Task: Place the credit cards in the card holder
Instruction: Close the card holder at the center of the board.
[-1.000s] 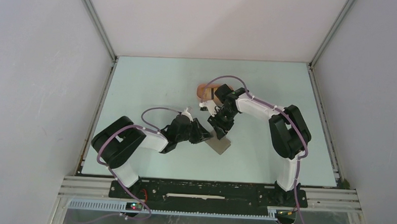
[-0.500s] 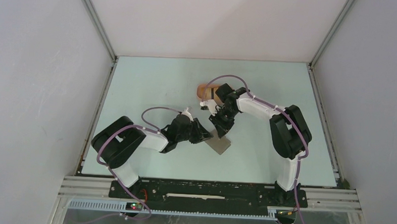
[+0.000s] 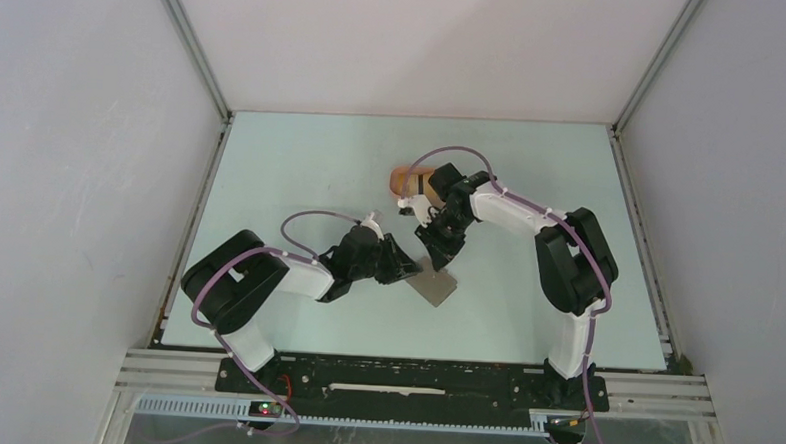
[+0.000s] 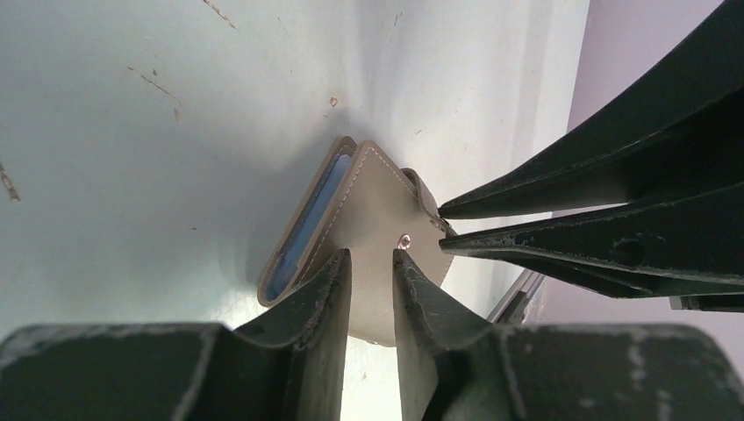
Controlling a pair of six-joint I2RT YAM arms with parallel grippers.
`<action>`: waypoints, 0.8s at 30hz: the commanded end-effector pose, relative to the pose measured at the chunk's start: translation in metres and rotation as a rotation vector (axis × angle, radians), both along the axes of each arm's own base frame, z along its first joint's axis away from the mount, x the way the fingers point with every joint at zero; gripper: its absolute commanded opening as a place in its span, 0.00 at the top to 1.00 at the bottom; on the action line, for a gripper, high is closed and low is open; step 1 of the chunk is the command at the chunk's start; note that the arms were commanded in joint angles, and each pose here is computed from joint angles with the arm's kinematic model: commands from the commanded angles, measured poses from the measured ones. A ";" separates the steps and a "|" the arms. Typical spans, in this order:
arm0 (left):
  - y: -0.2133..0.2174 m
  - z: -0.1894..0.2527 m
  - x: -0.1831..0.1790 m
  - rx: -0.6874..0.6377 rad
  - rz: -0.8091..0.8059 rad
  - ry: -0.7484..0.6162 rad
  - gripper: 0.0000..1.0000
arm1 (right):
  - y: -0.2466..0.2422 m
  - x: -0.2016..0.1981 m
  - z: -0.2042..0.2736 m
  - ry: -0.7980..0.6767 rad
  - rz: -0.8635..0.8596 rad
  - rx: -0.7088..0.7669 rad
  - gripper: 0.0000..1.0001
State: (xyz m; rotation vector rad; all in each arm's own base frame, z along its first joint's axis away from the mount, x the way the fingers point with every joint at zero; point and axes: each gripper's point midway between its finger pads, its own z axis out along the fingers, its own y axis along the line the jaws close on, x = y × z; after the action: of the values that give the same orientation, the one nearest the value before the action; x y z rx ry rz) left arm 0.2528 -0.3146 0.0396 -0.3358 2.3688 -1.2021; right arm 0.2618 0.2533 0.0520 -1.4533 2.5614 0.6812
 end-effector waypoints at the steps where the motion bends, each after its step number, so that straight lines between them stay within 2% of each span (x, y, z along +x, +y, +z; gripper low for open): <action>1: -0.003 0.000 0.007 0.035 -0.005 -0.030 0.71 | 0.007 0.007 0.031 -0.057 0.002 0.063 0.71; 8: -0.003 0.000 0.007 0.037 -0.006 -0.029 0.71 | 0.000 0.011 0.036 -0.081 -0.005 0.051 0.69; 16: -0.004 0.000 0.007 0.039 -0.008 -0.030 0.71 | -0.004 0.014 0.031 -0.074 -0.014 0.032 0.77; 20: -0.004 0.000 0.007 0.037 -0.010 -0.030 0.71 | -0.005 0.016 0.031 -0.090 -0.018 0.026 0.68; 24: -0.005 0.000 0.007 0.038 -0.012 -0.030 0.71 | -0.006 0.020 0.033 -0.117 -0.028 0.026 0.64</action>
State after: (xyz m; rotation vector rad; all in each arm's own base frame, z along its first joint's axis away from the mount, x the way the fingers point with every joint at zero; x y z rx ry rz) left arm 0.2523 -0.3156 0.0394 -0.3200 2.3719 -1.1962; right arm 0.2674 0.2443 0.0627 -1.4259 2.5574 0.6441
